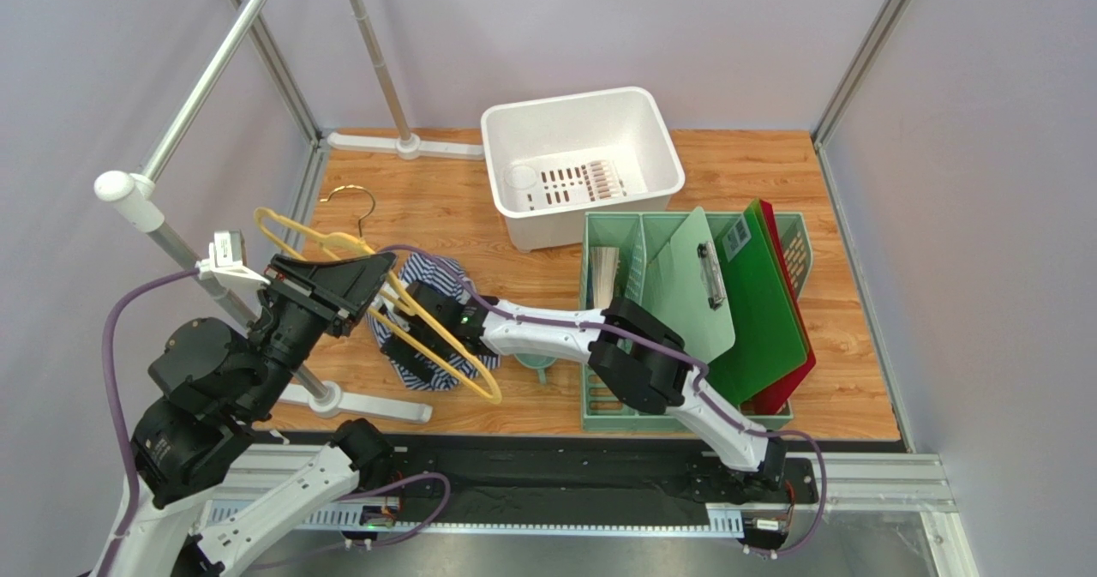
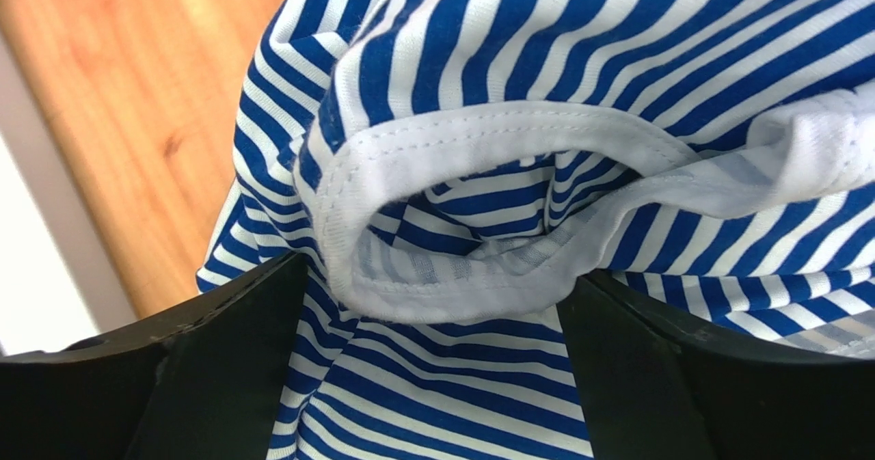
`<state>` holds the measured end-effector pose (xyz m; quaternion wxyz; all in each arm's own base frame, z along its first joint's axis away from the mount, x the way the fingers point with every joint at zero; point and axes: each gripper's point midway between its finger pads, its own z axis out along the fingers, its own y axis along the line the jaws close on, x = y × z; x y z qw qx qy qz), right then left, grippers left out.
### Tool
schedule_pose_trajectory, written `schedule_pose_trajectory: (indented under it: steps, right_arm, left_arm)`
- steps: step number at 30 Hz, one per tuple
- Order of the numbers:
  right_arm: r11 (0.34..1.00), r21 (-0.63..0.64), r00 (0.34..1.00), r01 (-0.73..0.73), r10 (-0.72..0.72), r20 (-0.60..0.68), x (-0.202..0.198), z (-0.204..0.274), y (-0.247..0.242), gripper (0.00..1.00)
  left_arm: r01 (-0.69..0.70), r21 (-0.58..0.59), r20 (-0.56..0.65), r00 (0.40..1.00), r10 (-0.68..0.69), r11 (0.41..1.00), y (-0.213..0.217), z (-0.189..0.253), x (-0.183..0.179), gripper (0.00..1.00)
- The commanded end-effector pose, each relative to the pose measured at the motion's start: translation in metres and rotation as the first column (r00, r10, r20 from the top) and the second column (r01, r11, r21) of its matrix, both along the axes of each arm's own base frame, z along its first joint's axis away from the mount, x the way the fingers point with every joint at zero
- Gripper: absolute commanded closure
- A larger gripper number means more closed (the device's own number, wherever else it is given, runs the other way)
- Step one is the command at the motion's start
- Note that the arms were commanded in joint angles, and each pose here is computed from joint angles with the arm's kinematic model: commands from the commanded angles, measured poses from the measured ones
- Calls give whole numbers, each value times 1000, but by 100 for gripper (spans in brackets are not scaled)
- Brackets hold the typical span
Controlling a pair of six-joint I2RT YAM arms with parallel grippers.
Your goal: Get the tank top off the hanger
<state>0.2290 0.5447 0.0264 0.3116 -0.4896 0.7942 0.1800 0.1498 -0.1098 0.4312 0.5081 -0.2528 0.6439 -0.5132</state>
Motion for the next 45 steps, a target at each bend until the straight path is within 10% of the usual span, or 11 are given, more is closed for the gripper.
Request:
schedule_pose_trajectory:
  steps: [1, 7, 13, 29, 45]
  right_arm:
    - [993, -98, 997, 70, -71, -6, 16, -30, -20, 12]
    - [993, -59, 995, 103, -102, 15, 32, -4, -26, 45]
    - [992, 26, 991, 127, -128, 49, 53, 56, -24, 100]
    - [895, 285, 913, 344, -389, 120, 103, 259, -103, 100]
    - [685, 592, 647, 424, -687, 332, 216, 407, -198, 100]
  left_arm:
    - [4, -39, 69, 998, -1, 999, 6, 24, -8, 100]
    - [-23, -35, 105, 994, 27, 999, 17, 32, -13, 100]
    - [-36, -45, 98, 994, 40, 998, 23, 28, -16, 100]
    - [-30, -72, 109, 993, 38, 997, 24, 18, -18, 100]
    - [0, -20, 52, 999, 1, 1000, 9, 7, -10, 100]
